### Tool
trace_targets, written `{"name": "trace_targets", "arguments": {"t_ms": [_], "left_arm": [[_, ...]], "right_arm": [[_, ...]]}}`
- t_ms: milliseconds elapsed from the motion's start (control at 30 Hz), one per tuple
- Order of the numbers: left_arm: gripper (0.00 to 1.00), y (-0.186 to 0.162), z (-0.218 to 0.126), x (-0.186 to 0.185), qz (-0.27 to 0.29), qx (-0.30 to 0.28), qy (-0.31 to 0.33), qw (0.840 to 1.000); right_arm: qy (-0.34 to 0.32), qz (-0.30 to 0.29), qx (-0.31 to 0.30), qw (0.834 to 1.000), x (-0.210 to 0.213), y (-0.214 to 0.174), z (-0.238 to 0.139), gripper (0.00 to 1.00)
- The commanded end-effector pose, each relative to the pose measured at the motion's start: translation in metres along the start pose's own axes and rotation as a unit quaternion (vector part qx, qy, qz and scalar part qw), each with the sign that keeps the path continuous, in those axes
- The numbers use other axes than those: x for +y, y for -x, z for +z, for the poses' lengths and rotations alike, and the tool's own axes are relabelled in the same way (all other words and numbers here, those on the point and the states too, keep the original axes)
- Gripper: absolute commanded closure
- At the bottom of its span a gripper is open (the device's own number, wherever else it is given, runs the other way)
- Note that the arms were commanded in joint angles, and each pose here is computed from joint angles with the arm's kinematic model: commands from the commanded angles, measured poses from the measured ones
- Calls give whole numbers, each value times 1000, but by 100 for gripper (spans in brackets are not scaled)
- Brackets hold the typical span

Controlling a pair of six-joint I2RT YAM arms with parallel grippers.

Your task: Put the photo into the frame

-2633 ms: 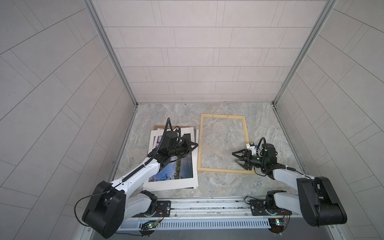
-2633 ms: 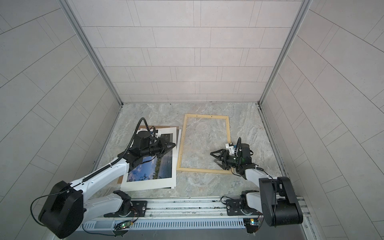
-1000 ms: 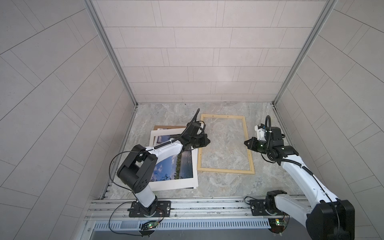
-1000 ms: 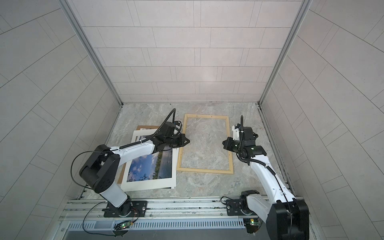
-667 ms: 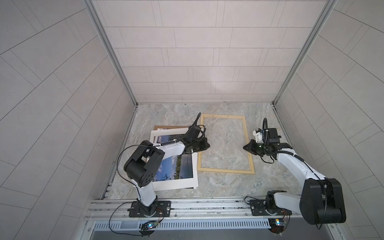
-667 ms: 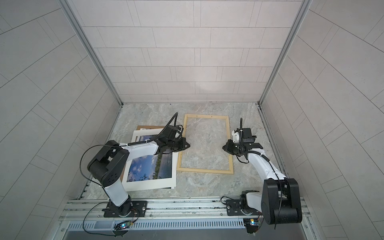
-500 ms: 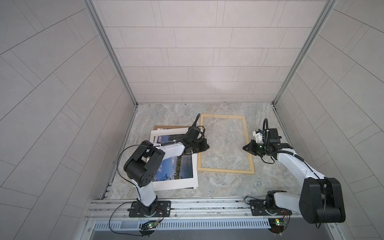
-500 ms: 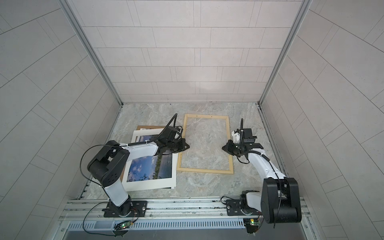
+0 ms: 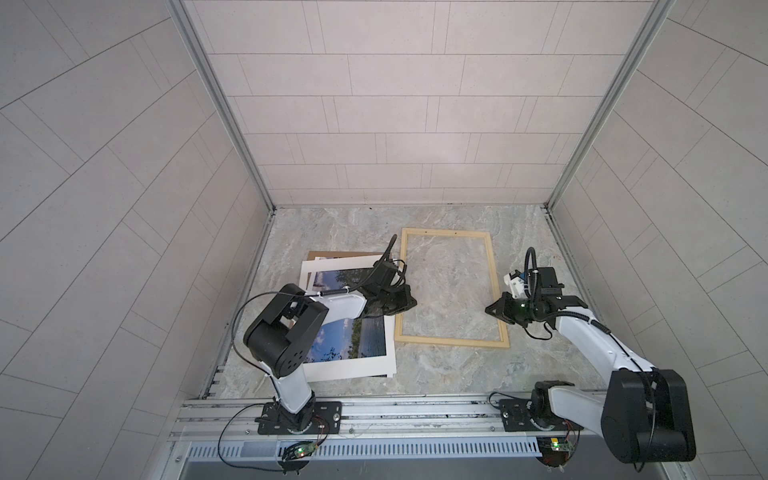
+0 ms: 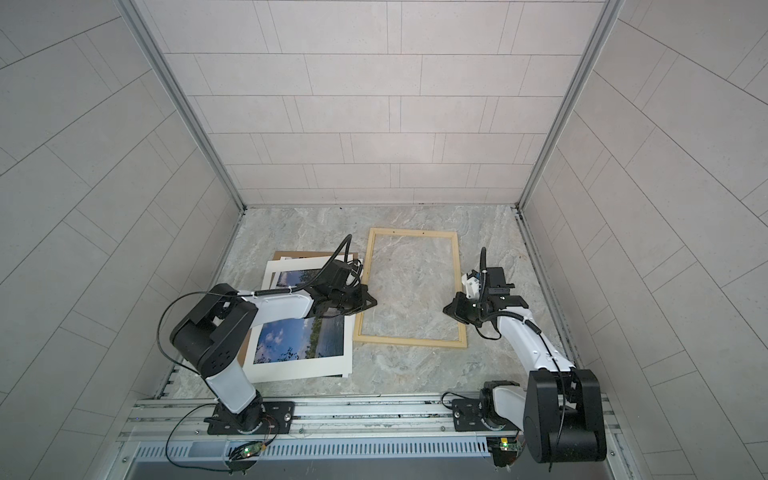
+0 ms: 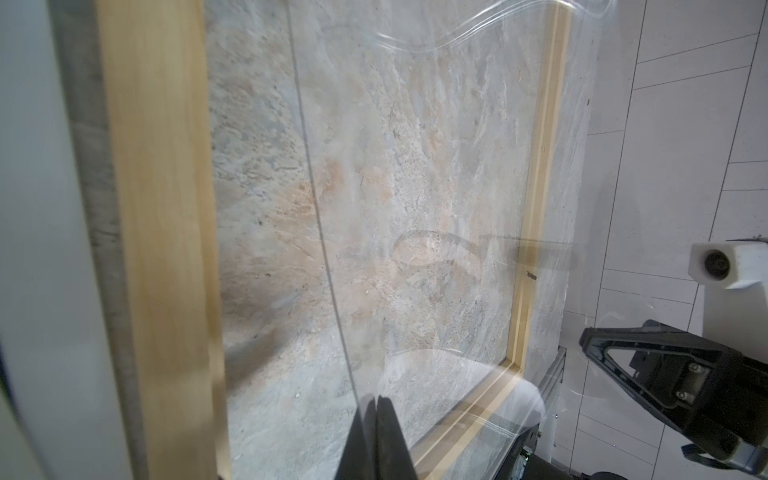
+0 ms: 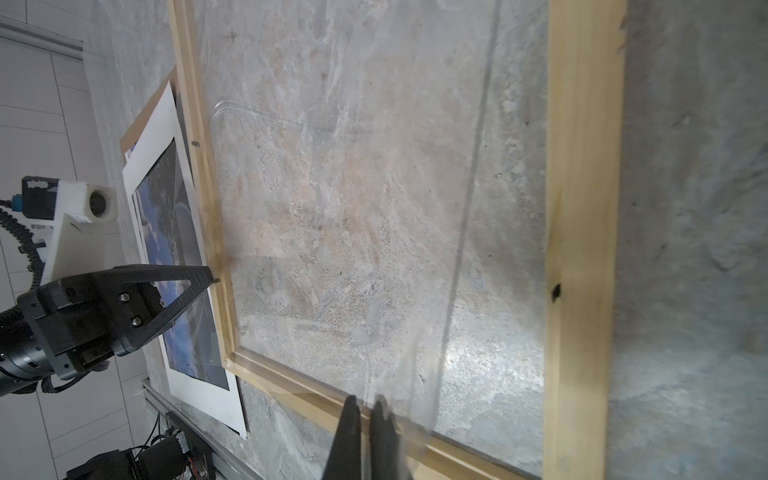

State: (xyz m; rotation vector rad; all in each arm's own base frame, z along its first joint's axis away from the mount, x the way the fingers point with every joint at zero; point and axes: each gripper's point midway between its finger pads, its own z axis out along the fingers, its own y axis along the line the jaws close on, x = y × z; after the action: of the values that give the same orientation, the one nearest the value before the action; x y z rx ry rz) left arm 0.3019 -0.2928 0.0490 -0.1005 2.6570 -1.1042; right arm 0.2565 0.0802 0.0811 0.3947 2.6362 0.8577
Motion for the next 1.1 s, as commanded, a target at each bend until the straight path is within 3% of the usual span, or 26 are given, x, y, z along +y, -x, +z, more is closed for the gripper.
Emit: {"name": "trace_targets", "arguments": {"t_ms": [0,467,1067], "left_arm": [[100,-3,-5,9,1,-9,17,1000],[100,-6,-5,19,-1,-34,22,999],[100,-14,-2,19,2,-10,17,1000]], "right_arm": [[-25,-15,-2,1000,-12,-4,-1,100],[-19,-13,14,1000,-19,-6,16,100],[-11,-7,31,999,-13,-18,6,100]]}}
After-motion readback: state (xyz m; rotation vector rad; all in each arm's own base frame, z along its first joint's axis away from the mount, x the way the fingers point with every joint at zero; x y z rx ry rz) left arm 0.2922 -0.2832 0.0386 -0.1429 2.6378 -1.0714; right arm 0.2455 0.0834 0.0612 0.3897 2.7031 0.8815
